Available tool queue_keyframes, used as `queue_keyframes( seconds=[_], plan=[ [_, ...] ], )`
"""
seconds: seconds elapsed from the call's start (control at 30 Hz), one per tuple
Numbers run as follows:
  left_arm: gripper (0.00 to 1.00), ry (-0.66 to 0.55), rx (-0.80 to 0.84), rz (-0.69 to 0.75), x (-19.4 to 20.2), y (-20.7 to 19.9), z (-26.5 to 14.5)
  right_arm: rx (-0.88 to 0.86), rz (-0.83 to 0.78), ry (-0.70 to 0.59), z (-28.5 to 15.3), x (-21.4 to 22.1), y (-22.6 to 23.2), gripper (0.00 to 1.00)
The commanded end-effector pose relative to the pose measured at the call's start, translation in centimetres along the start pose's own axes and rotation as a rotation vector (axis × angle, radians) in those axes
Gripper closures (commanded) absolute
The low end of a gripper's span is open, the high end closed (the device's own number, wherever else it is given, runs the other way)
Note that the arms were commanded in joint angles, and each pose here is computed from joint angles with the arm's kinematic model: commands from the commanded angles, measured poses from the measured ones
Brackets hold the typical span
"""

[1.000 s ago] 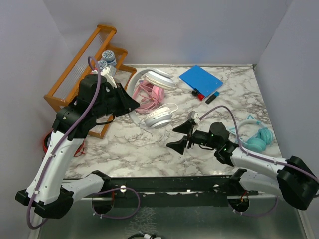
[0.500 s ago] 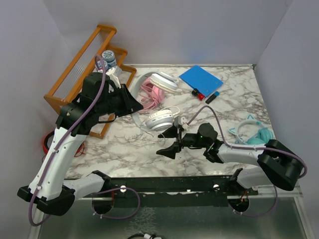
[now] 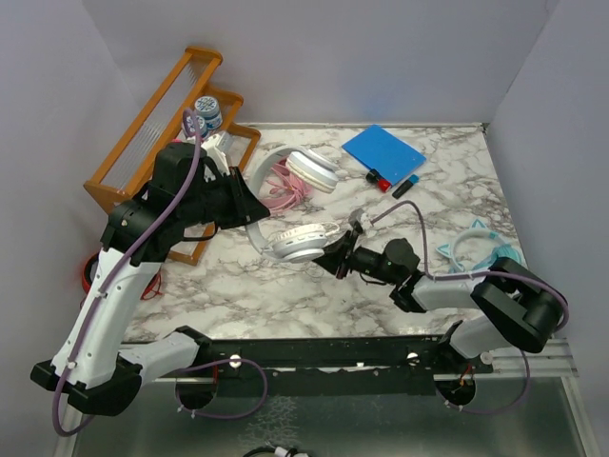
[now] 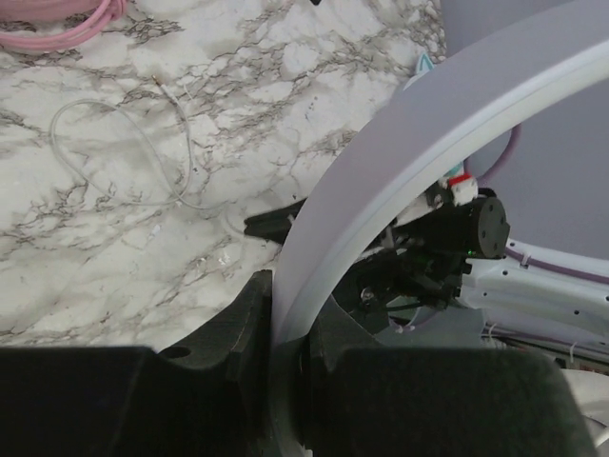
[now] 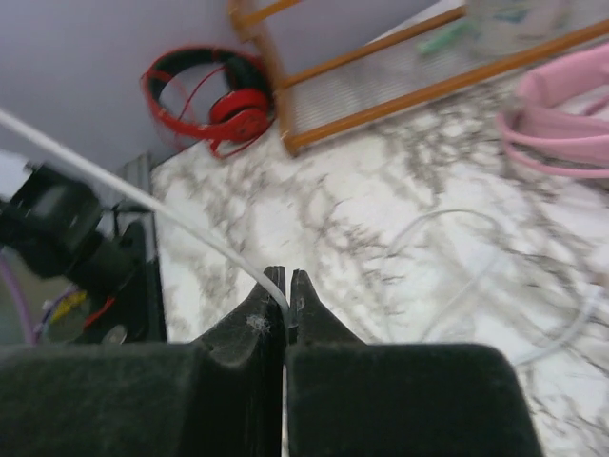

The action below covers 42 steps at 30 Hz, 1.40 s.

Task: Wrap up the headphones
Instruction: Wrap the headphones cable around the headphones.

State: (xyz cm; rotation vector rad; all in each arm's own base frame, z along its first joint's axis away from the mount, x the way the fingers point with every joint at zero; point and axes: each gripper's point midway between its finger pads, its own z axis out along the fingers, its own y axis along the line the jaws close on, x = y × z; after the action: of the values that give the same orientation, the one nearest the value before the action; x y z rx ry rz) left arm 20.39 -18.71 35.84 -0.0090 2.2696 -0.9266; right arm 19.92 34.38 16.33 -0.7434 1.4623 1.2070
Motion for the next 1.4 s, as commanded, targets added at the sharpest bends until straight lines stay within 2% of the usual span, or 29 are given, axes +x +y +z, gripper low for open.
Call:
queue_keyframes(
  seconds=[0.0, 0.17, 0.27, 0.43, 0.67, 0.8, 0.97, 1.13, 1.27, 1.37],
  plan=[
    [1.0, -0.003, 0.036, 0.08, 0.4, -0.7, -1.8, 0.262, 0.188, -0.124, -1.4, -3.0, -6.7, 0.99],
    [1.0, 0.028, 0.042, 0.104, 1.6, 0.0, -1.7, 0.294, 0.281, -0.068, -1.5, -4.0, -11.2, 0.99],
    [1.0, 0.064, 0.038, 0.111, 2.5, 0.7, -0.8, 0.301, 0.275, -0.086, -1.4, -5.8, -12.4, 0.99],
    [1.0, 0.127, 0.024, 0.138, 4.1, 2.3, 1.0, 0.257, 0.197, -0.061, -0.1, -8.9, -12.7, 0.94],
    [1.0, 0.108, -0.143, 0.208, 4.7, 7.3, 3.5, 0.252, 0.146, -0.081, -0.1, -12.7, -12.6, 0.94],
    [1.0, 0.182, -0.121, 0.235, 6.4, 7.9, 4.8, 0.22, 0.126, -0.039, 0.7, -13.6, -12.4, 0.94],
    [1.0, 0.196, -0.145, 0.288, 6.8, 7.7, 5.5, 0.149, 0.106, 0.026, 1.4, -14.7, -11.9, 0.92],
    [1.0, 0.208, -0.136, 0.358, 7.2, 6.6, 6.0, 0.168, 0.103, -0.01, 0.9, -16.3, -12.4, 0.92],
    [1.0, 0.204, -0.216, 0.427, 7.1, 7.3, 6.6, 0.136, 0.068, -0.044, 0.5, -17.9, -11.7, 0.9],
    [1.0, 0.168, -0.324, 0.464, 5.7, 8.6, 6.8, 0.115, 0.067, -0.015, 0.4, -18.3, -11.1, 0.87]
  ],
)
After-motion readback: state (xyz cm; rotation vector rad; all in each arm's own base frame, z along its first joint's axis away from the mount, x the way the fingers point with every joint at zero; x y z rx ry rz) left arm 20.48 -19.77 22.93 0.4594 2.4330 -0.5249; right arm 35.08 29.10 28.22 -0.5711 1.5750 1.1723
